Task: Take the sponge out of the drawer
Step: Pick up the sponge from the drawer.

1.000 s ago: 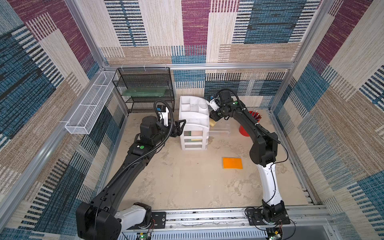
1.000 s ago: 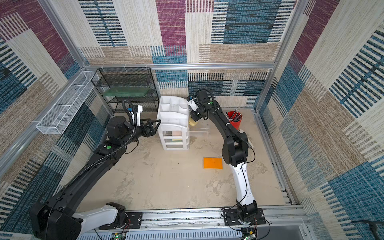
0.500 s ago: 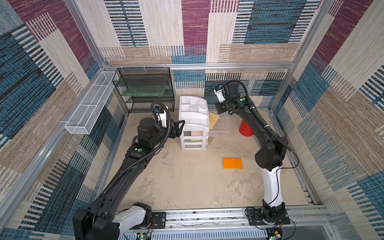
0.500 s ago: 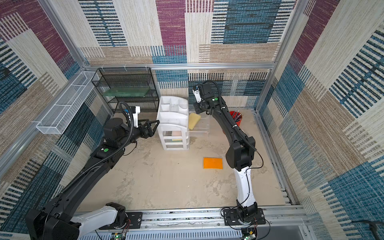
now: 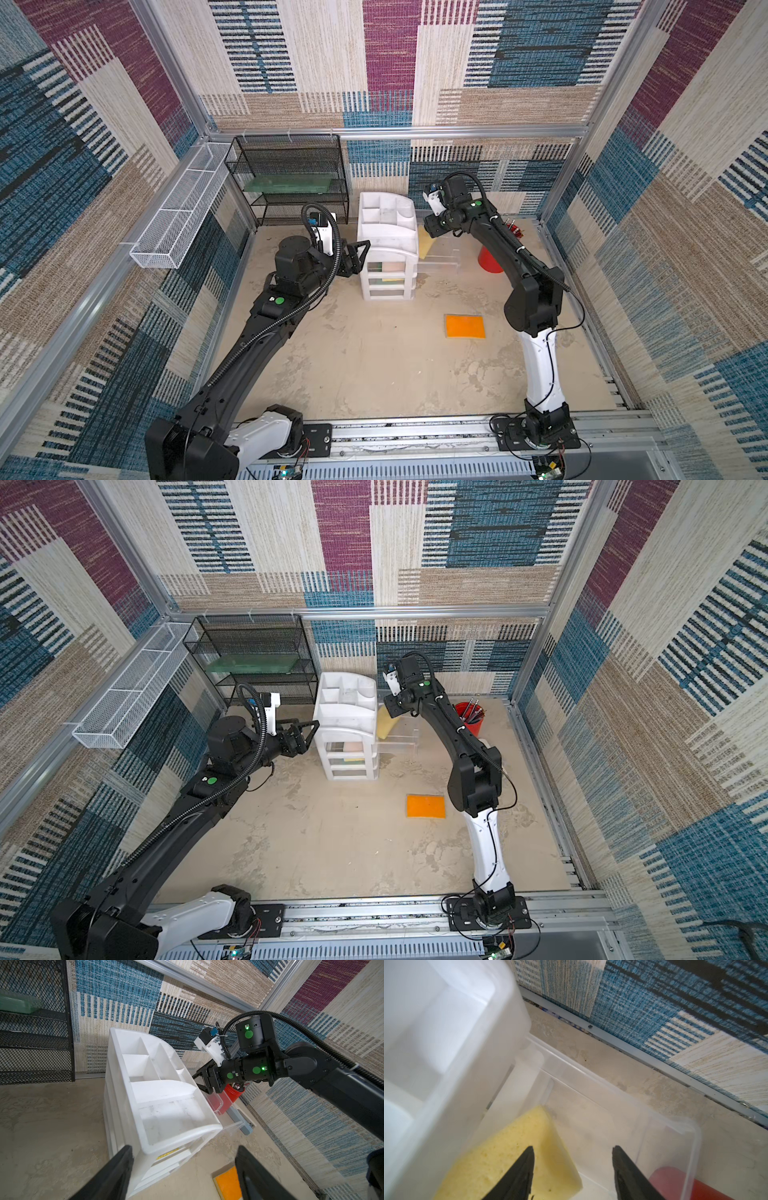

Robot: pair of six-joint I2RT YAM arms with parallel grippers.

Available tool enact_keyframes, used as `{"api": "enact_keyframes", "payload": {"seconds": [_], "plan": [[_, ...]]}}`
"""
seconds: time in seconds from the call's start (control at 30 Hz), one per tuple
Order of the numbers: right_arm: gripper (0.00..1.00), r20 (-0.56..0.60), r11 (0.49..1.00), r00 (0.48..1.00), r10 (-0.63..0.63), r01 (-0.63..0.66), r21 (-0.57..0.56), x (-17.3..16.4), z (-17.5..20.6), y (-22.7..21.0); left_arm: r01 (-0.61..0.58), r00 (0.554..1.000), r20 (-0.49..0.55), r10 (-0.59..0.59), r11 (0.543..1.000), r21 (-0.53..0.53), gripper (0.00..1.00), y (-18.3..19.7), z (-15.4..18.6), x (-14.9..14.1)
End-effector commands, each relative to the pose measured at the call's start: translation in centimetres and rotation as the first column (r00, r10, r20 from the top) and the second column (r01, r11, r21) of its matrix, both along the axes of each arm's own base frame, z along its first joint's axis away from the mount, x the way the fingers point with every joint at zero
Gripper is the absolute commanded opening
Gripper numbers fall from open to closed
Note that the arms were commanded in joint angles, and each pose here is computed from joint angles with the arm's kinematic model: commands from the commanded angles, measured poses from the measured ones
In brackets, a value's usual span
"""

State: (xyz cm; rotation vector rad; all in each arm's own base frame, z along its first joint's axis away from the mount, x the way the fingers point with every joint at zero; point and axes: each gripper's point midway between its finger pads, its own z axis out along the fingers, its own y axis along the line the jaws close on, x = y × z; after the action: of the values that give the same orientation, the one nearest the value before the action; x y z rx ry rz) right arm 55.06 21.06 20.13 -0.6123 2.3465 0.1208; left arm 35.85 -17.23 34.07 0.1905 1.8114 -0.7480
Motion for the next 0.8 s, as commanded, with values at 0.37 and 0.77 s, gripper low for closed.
{"api": "enact_keyframes", "payload": {"seconds": [0.37,0.77], "plan": [[0.62,-0.105,0.993,0.988,0.109,-0.104,0.052,-1.5,-3.3,2.7,0.006,1.0,0.004,-0.006,1.0,-0.024,0.8,-0.3,0.3,0.4],[0.15,-0.18,0.995,0.981,0.075,-0.062,0.076,-2.6,-4.7,2.4,-0.002,1.0,0.014,0.003,1.0,-0.024,0.8,0.0,0.4,0.1]]}}
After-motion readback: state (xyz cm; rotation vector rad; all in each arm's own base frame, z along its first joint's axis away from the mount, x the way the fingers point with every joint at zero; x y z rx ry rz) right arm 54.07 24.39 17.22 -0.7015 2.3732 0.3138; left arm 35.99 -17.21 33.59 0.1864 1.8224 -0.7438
